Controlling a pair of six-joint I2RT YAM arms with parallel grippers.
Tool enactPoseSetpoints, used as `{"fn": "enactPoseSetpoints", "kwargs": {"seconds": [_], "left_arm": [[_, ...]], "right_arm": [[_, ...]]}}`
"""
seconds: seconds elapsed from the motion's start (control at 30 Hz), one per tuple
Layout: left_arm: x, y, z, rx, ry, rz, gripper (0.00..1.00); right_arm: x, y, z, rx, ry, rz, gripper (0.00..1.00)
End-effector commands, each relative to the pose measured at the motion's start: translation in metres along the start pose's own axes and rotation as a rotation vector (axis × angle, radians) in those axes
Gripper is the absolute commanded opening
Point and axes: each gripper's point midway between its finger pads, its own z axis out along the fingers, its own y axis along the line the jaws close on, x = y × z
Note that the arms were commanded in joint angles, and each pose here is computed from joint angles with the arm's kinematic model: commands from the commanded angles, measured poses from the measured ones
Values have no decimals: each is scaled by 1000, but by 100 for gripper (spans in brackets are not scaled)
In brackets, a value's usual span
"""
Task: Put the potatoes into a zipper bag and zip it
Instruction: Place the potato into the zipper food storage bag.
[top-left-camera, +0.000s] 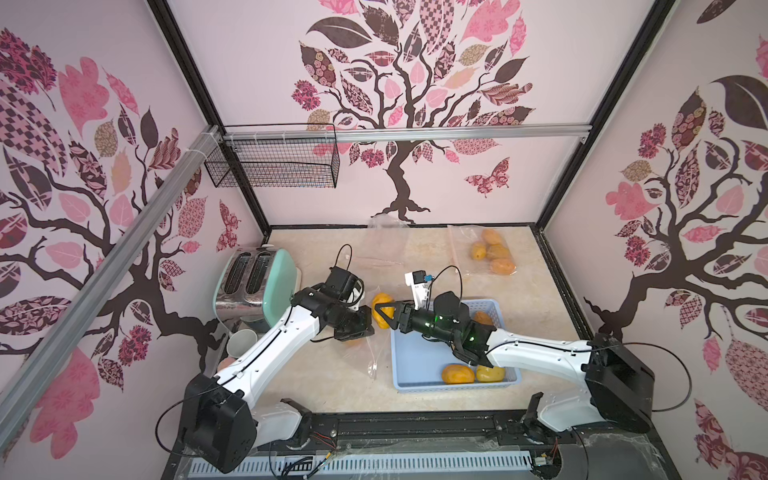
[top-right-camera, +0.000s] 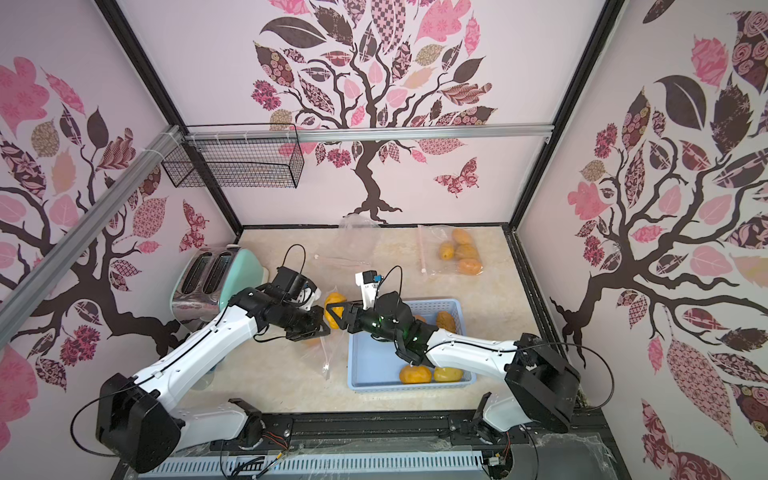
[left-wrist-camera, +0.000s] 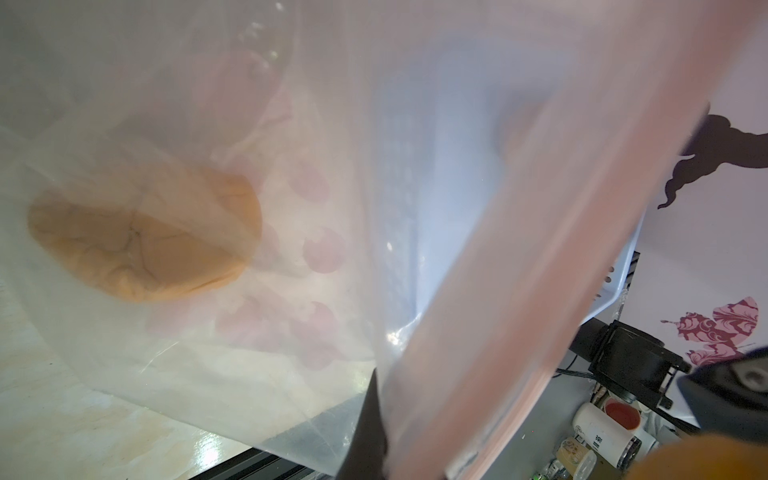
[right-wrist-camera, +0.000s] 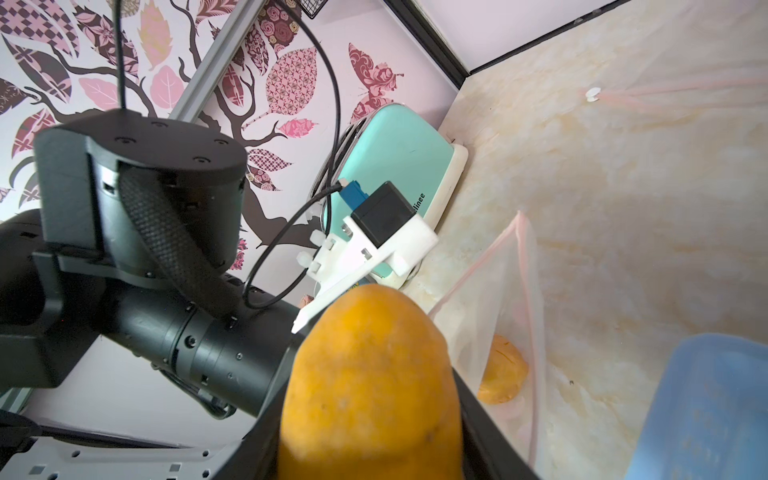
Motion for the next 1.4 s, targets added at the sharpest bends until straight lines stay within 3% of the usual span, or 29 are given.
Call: {"fn": "enactPoseSetpoints", "kwargs": {"seconds": [0.0, 0.27, 0.47, 0.63, 0.87, 1.17, 1.37], "left_arm": [[-9, -42, -17, 168, -66, 97, 0], [-10, -39, -12, 164, -62, 93, 0], [-11, -34, -7, 132, -51, 87, 0], [-14, -34, -9, 120, -57, 90, 0], [-12, -28, -9, 93, -51, 90, 0], [-13, -4, -21, -64, -88, 134, 0], [-12, 1, -29, -99, -112, 187, 0]], "right_arm": [[41, -44, 4, 135, 121, -13, 50], [48, -54, 11, 172, 157, -45, 51], [47, -75, 10, 304, 179, -121, 54], [40, -75, 6, 347, 188, -172, 64], [25, -50, 1, 293, 188, -223, 75], [7, -18, -32, 242, 194, -342, 75], [1, -42, -71, 406, 220, -442, 77]]}}
